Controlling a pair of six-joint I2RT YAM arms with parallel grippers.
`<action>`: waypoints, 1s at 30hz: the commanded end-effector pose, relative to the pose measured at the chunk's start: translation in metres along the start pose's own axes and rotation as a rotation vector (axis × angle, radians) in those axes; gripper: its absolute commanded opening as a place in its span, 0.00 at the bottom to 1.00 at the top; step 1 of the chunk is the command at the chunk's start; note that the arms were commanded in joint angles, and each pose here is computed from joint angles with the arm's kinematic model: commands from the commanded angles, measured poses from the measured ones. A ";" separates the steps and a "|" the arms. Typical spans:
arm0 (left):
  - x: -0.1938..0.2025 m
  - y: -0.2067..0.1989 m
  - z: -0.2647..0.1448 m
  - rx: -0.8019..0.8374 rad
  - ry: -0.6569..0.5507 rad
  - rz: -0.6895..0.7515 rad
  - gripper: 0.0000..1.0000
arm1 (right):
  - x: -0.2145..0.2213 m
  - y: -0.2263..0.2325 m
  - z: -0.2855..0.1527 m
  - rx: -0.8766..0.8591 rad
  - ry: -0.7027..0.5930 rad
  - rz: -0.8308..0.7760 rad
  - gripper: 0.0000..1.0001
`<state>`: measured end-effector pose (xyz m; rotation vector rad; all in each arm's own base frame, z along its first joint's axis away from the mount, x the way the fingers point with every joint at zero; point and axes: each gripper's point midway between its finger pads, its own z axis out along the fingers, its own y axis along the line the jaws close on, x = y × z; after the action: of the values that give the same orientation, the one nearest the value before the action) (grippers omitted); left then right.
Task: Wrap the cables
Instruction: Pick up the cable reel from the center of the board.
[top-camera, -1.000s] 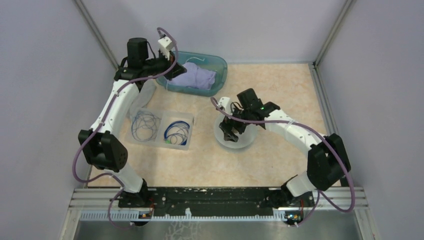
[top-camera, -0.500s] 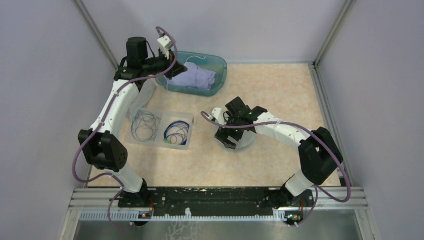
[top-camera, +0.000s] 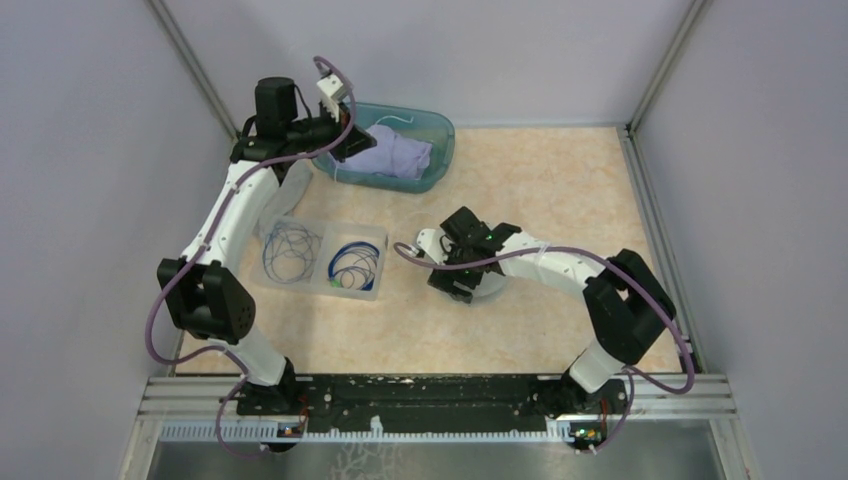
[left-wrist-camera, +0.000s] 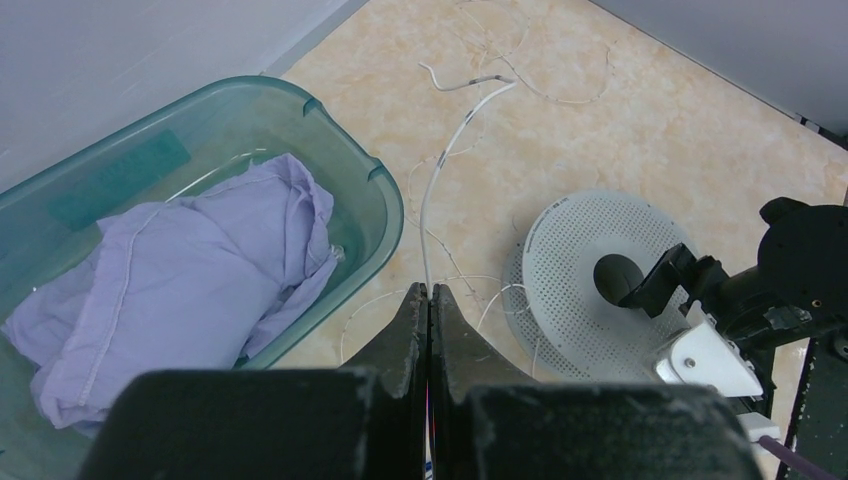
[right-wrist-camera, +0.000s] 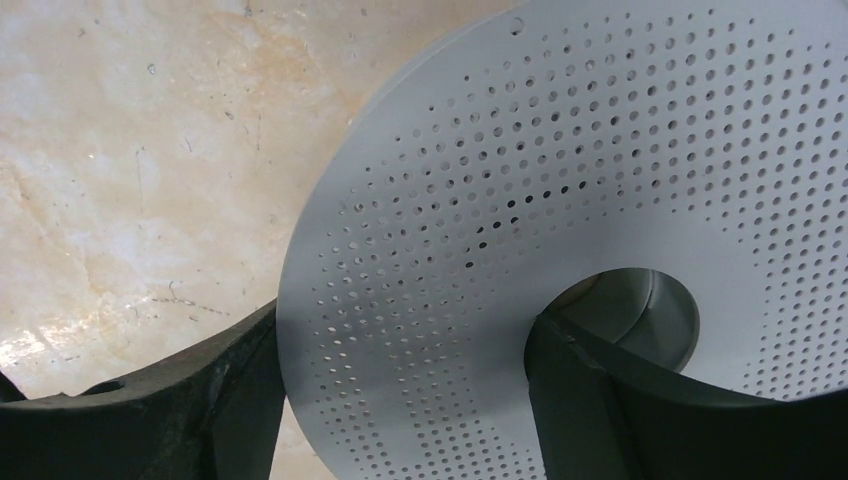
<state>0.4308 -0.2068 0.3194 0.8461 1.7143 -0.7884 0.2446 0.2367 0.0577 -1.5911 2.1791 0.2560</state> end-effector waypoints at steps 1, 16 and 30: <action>-0.007 -0.008 -0.002 0.024 -0.028 0.023 0.00 | -0.013 -0.003 0.002 0.034 -0.035 -0.038 0.66; -0.040 0.046 -0.009 -0.271 -0.098 0.056 0.00 | -0.027 0.004 -0.094 -0.053 -0.183 -0.151 0.22; -0.116 0.048 -0.011 -0.265 -0.297 -0.031 0.00 | -0.020 -0.014 -0.131 -0.119 -0.278 -0.055 0.17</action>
<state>0.4920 -0.1804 0.3985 0.5243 1.5959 -0.5594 0.2184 0.1837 0.1352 -1.6446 2.1065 0.4619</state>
